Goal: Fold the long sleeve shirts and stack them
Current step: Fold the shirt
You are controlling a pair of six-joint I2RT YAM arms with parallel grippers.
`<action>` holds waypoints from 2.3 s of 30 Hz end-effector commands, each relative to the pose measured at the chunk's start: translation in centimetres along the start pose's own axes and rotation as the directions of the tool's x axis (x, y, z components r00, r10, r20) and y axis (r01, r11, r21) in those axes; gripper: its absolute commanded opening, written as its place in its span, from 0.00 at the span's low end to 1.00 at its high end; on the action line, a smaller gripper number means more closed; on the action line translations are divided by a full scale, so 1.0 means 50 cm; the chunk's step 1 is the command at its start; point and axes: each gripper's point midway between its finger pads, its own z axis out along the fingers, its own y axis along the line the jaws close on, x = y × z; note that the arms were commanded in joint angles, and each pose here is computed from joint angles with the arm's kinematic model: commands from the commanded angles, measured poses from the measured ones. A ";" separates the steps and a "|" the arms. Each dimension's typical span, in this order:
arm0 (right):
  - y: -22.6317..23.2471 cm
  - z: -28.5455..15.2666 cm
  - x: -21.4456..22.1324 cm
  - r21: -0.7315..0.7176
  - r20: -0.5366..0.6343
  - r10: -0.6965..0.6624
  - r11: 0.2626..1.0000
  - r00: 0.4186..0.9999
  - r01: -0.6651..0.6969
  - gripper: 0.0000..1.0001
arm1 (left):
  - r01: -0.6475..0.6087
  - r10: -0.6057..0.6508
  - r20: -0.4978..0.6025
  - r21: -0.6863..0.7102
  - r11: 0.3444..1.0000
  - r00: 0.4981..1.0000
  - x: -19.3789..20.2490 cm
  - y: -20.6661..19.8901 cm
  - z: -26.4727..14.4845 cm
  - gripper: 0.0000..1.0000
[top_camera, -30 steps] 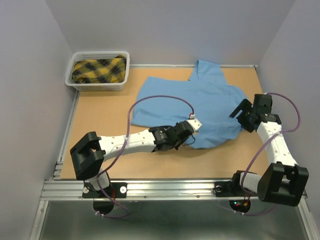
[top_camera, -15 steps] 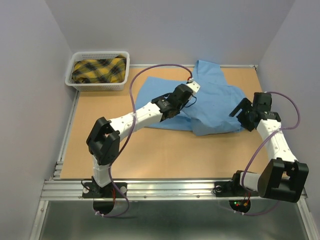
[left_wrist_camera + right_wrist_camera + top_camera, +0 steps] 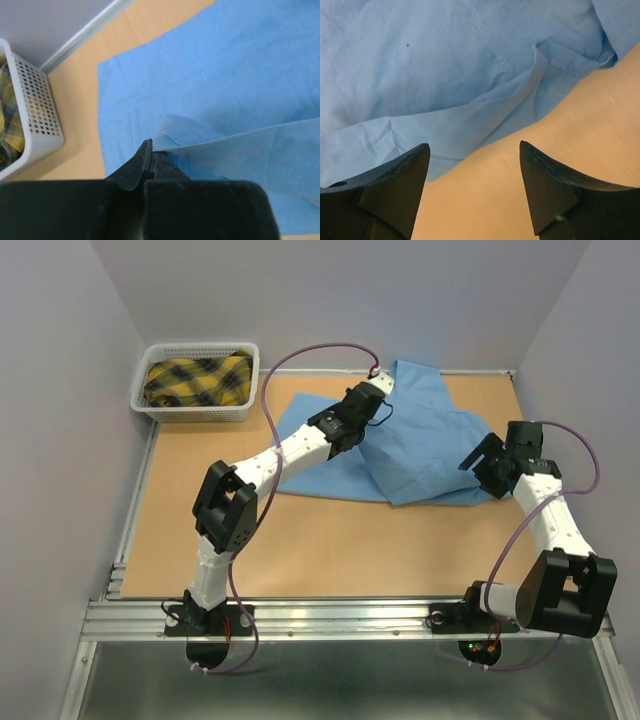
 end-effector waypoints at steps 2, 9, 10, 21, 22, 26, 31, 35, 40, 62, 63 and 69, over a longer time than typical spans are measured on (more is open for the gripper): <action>0.060 -0.013 -0.035 -0.120 0.034 -0.011 0.993 0.999 0.015 0.74 | 0.082 -0.061 0.182 -0.111 0.990 0.981 -0.133 0.078 -0.019 0.00; 0.071 0.000 0.020 -0.206 -0.052 -0.037 0.978 0.998 0.025 0.58 | 0.060 -0.009 0.253 -0.192 0.979 0.967 -0.185 0.101 0.002 0.00; 0.070 0.007 0.028 -0.215 -0.060 -0.035 0.976 0.998 0.022 0.56 | 0.061 -0.005 0.260 -0.206 0.977 0.965 -0.195 0.105 0.004 0.00; 0.082 0.097 0.062 -0.246 -0.163 0.092 0.960 0.982 -0.131 0.38 | 0.096 -0.008 0.315 -0.264 0.960 0.949 -0.232 0.128 -0.001 0.00; 0.086 0.103 0.063 -0.249 -0.171 0.108 0.957 0.979 -0.149 0.38 | 0.097 -0.006 0.317 -0.274 0.957 0.948 -0.235 0.132 -0.002 0.00; 0.086 0.145 0.063 -0.239 -0.185 0.149 0.952 0.971 -0.191 0.34 | 0.098 0.008 0.335 -0.299 0.949 0.942 -0.251 0.143 -0.010 0.00; 0.071 0.170 0.048 -0.189 -0.143 0.204 0.955 0.968 -0.229 0.31 | 0.061 0.050 0.361 -0.290 0.955 0.931 -0.259 0.130 -0.023 0.02; 0.041 0.186 0.057 -0.118 -0.126 0.260 0.954 0.957 -0.275 0.31 | 0.029 0.095 0.402 -0.290 0.957 0.911 -0.272 0.102 -0.046 0.02; 0.006 0.199 0.072 -0.042 -0.104 0.314 0.947 0.944 -0.320 0.31 | -0.023 0.155 0.389 -0.324 0.946 0.908 -0.261 0.076 -0.056 0.02; 0.253 0.113 0.054 -0.515 -0.191 -0.045 0.855 0.981 -0.061 0.32 | -0.043 0.209 0.386 -0.396 0.917 0.898 -0.294 0.082 -0.060 0.04; 0.263 0.113 0.049 -0.527 -0.188 -0.046 0.847 0.981 -0.061 0.32 | -0.043 0.209 0.389 -0.393 0.919 0.897 -0.295 0.078 -0.061 0.04; 0.281 0.155 0.027 -0.522 -0.166 -0.009 0.849 0.986 -0.080 0.32 | -0.049 0.215 0.394 -0.391 0.919 0.893 -0.300 0.072 -0.067 0.04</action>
